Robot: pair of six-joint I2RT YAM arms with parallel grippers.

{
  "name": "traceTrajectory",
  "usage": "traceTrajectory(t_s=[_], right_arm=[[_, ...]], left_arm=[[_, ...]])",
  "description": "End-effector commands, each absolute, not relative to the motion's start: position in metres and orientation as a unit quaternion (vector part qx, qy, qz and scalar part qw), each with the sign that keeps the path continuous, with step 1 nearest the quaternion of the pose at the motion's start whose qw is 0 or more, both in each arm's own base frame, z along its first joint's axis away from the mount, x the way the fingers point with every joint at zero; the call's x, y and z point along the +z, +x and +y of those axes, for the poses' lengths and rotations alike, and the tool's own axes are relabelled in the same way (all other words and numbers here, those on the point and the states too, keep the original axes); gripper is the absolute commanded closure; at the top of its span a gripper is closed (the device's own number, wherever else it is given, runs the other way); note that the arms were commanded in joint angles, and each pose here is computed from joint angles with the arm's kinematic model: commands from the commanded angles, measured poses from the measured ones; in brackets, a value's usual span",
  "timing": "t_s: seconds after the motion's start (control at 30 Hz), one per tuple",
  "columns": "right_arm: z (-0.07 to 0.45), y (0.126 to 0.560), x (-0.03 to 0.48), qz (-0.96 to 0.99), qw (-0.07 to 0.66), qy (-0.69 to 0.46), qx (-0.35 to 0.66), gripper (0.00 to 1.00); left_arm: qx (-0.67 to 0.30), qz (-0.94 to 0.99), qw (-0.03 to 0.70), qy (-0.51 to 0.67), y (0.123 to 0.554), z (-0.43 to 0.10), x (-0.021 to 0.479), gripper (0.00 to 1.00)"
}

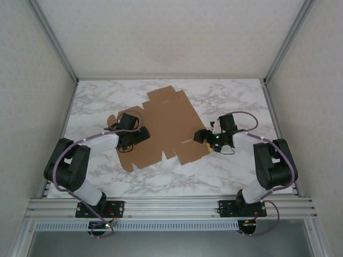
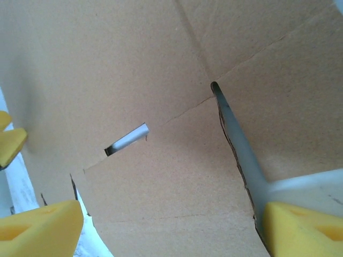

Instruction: Fold the paper box

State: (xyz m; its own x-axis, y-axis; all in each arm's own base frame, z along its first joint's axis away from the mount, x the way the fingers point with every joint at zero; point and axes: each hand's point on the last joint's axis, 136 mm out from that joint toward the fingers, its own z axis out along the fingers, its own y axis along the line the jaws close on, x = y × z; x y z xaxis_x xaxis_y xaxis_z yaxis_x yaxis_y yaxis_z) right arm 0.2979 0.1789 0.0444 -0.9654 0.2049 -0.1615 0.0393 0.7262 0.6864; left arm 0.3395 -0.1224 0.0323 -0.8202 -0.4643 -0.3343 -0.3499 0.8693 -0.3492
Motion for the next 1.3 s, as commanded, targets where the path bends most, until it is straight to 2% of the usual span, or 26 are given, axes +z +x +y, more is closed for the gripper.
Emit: traceTrajectory(t_s=[0.0,0.2,0.27,0.37,0.43,0.63,0.73,0.87,1.03,1.13,1.27], right_arm=[[0.190,0.270,0.042,0.905,0.055,0.090,0.411,0.19],[0.193,0.257,0.041,0.892,0.049,0.097,0.438,0.41],[0.192,0.255,0.043,0.890,0.056,0.098,0.442,0.53],[0.196,0.250,0.044,0.881,0.049,0.097,0.461,0.64],[0.199,0.246,0.043,0.881,0.046,0.090,0.463,0.70],[0.209,0.248,0.040,0.876,0.046,0.072,0.474,0.79],[0.209,0.248,0.038,0.880,0.045,0.068,0.468,0.89],[0.208,0.251,0.045,0.879,0.056,0.066,0.469,0.91],[0.206,0.253,0.059,0.878,0.072,0.072,0.468,0.92],[0.206,0.257,0.069,0.875,0.081,0.082,0.470,0.94],[0.205,0.262,0.081,0.872,0.082,0.106,0.471,0.94]], left_arm=[[-0.105,0.954,0.187,-0.208,0.331,-0.115,0.022,0.05],[-0.072,0.956,0.199,-0.204,0.330,-0.103,0.027,0.05],[-0.058,0.956,0.204,-0.203,0.329,-0.097,0.027,0.06],[-0.028,0.955,0.216,-0.199,0.330,-0.086,0.029,0.05],[-0.020,0.955,0.221,-0.198,0.330,-0.083,0.030,0.05],[-0.005,0.957,0.215,-0.196,0.330,-0.080,0.021,0.06],[0.000,0.956,0.221,-0.193,0.332,-0.078,0.025,0.06],[-0.015,0.952,0.238,-0.193,0.337,-0.082,0.041,0.06],[-0.036,0.942,0.295,-0.154,0.348,-0.098,0.091,0.04],[-0.065,0.930,0.352,-0.082,0.348,-0.126,0.133,0.00],[-0.092,0.902,0.419,0.052,0.332,-0.176,0.184,0.00]])
